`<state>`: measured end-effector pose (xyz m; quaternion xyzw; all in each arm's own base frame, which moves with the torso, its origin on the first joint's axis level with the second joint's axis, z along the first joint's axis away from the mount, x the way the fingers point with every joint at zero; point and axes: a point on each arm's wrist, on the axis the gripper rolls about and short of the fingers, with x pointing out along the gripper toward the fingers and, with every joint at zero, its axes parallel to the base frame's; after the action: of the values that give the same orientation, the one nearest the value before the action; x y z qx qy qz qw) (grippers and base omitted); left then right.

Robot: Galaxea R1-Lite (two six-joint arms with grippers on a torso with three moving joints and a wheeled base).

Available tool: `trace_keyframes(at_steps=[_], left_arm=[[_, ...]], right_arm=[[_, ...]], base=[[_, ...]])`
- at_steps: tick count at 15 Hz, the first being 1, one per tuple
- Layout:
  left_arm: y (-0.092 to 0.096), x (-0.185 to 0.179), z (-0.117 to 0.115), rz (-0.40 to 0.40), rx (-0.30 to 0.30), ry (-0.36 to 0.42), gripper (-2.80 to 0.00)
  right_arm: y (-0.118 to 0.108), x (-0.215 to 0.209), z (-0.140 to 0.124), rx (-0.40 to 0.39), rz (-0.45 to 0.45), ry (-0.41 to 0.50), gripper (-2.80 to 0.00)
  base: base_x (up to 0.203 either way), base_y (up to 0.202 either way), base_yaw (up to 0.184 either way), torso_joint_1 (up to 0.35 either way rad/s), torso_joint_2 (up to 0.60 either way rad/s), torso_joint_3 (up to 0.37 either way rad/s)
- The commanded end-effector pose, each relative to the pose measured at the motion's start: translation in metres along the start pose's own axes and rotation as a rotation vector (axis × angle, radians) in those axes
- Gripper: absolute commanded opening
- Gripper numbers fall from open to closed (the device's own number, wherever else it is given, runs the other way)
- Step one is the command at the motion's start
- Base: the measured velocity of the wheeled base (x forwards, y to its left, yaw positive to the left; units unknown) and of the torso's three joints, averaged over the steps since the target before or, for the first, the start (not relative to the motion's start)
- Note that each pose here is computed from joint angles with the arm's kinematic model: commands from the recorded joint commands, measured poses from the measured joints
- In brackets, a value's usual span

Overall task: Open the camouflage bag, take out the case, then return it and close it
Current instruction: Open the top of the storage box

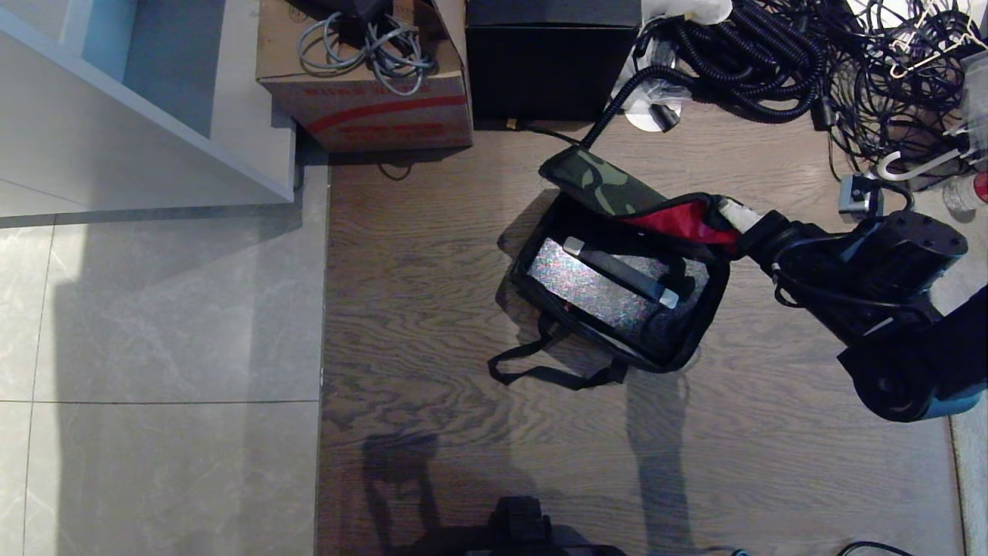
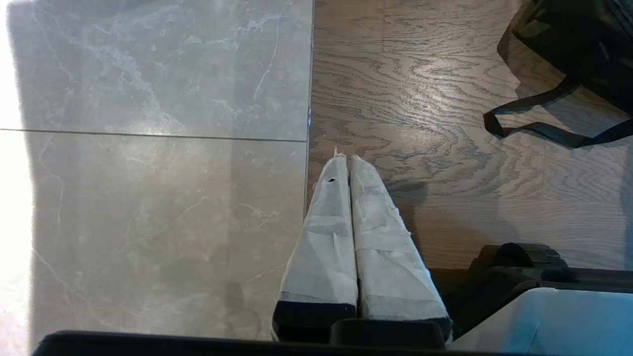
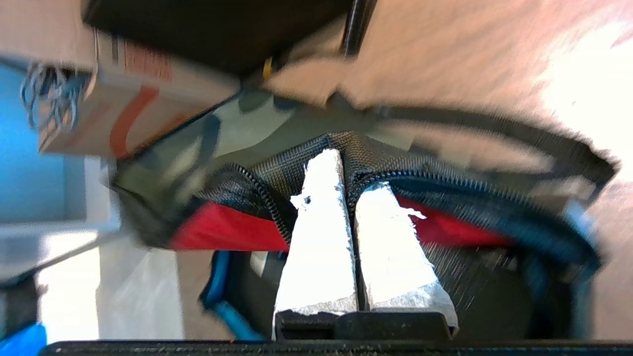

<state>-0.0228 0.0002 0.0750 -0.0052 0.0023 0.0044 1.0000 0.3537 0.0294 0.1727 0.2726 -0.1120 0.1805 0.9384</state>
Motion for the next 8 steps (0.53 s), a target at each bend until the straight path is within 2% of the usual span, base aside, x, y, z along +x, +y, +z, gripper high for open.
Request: trace_keyframes(at_steps=[1,4,5,7,8], left_arm=[[0.0000,0.0000,0.0000,0.000,0.000,0.000,-2.80],[0.0000,0.0000,0.0000,0.000,0.000,0.000,-2.80],[0.0000,0.0000,0.0000,0.000,0.000,0.000,-2.80],[0.0000,0.0000,0.0000,0.000,0.000,0.000,-2.80],[0.0000,0.0000,0.0000,0.000,0.000,0.000,-2.80]], right_arm=[[-0.0074,0.0049,0.0078,-0.014,-0.001,-0.036,-2.80],[-0.0116,0.0085,0.0069,-0.061,-0.001,-0.049,-2.80],[-0.0140,0.0090,0.0036,-0.110,-0.009,-0.043,-2.80],[-0.0164,0.0100,0.0011,-0.142,-0.014,-0.038,-2.80],[-0.0165,0.0116,0.0022,-0.161,-0.013,-0.046,-2.69]], base=[[0.000,0.000,0.000,0.000,0.00,0.000],[0.000,0.000,0.000,0.000,0.00,0.000],[0.000,0.000,0.000,0.000,0.00,0.000],[0.000,0.000,0.000,0.000,0.00,0.000],[0.000,0.000,0.000,0.000,0.00,0.000]])
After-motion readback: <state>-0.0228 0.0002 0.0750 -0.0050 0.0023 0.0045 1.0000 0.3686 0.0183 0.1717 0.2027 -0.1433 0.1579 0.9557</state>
